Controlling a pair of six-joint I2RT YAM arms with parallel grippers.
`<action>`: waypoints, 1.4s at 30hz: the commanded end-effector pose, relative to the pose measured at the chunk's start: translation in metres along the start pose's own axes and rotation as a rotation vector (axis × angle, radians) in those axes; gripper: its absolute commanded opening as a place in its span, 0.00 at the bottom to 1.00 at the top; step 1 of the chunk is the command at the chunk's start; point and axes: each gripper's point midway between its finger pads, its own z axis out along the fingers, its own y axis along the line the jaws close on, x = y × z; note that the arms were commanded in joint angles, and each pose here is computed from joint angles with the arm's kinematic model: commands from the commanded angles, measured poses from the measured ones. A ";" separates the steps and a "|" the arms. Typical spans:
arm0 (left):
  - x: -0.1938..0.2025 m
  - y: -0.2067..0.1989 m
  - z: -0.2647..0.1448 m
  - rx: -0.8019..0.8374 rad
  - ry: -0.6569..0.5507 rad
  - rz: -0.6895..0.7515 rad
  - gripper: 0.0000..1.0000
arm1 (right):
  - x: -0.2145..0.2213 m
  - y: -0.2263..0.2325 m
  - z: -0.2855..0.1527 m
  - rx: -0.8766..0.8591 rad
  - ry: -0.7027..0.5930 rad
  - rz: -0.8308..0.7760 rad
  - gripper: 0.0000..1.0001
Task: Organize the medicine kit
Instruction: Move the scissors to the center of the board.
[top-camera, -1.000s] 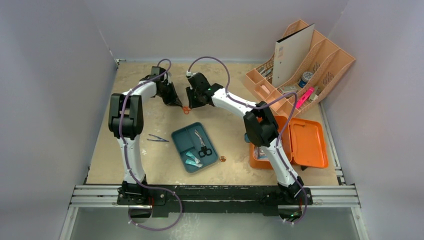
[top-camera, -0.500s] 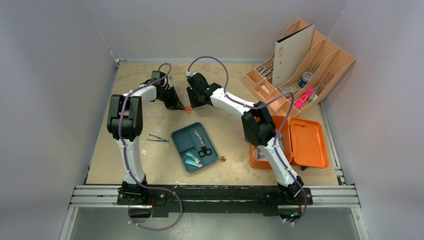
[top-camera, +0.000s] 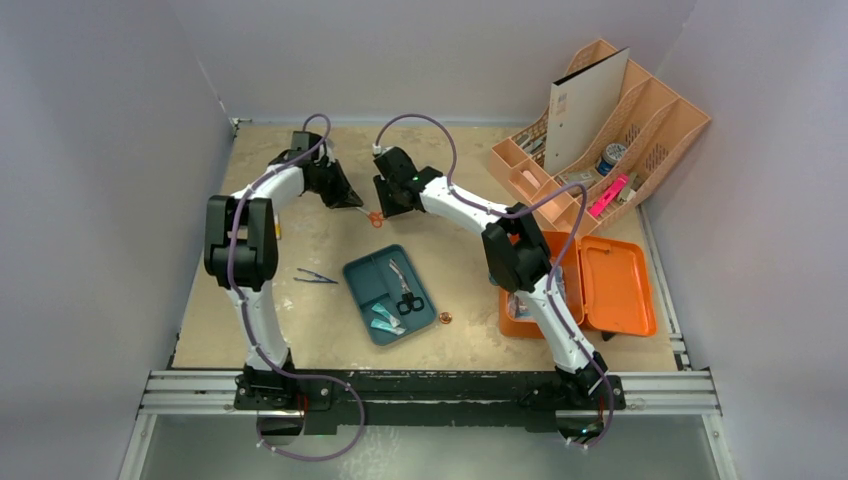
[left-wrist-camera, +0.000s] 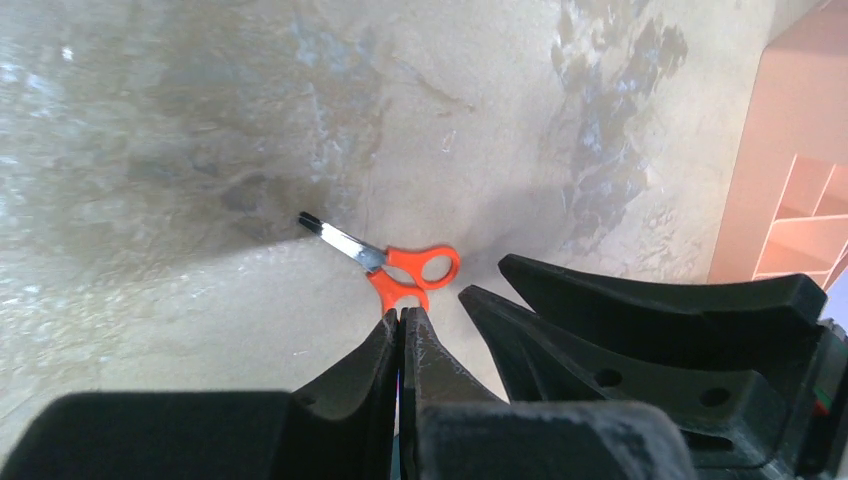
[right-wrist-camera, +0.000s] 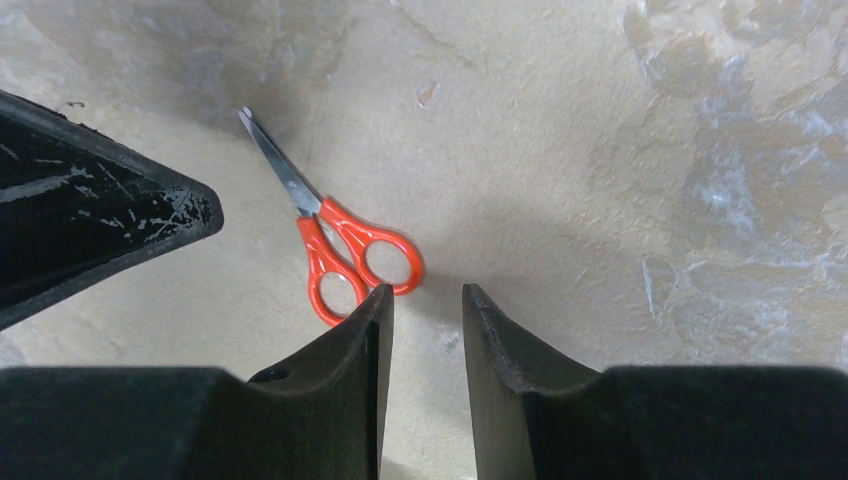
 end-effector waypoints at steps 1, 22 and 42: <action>-0.031 -0.007 -0.011 0.006 -0.077 -0.030 0.00 | -0.028 0.007 -0.008 -0.001 -0.073 0.019 0.34; -0.026 0.006 -0.020 0.051 -0.049 -0.116 0.06 | 0.019 -0.006 0.013 0.112 0.025 -0.167 0.22; 0.024 -0.022 -0.004 0.164 0.068 -0.045 0.00 | 0.052 -0.041 -0.043 0.145 0.070 0.003 0.00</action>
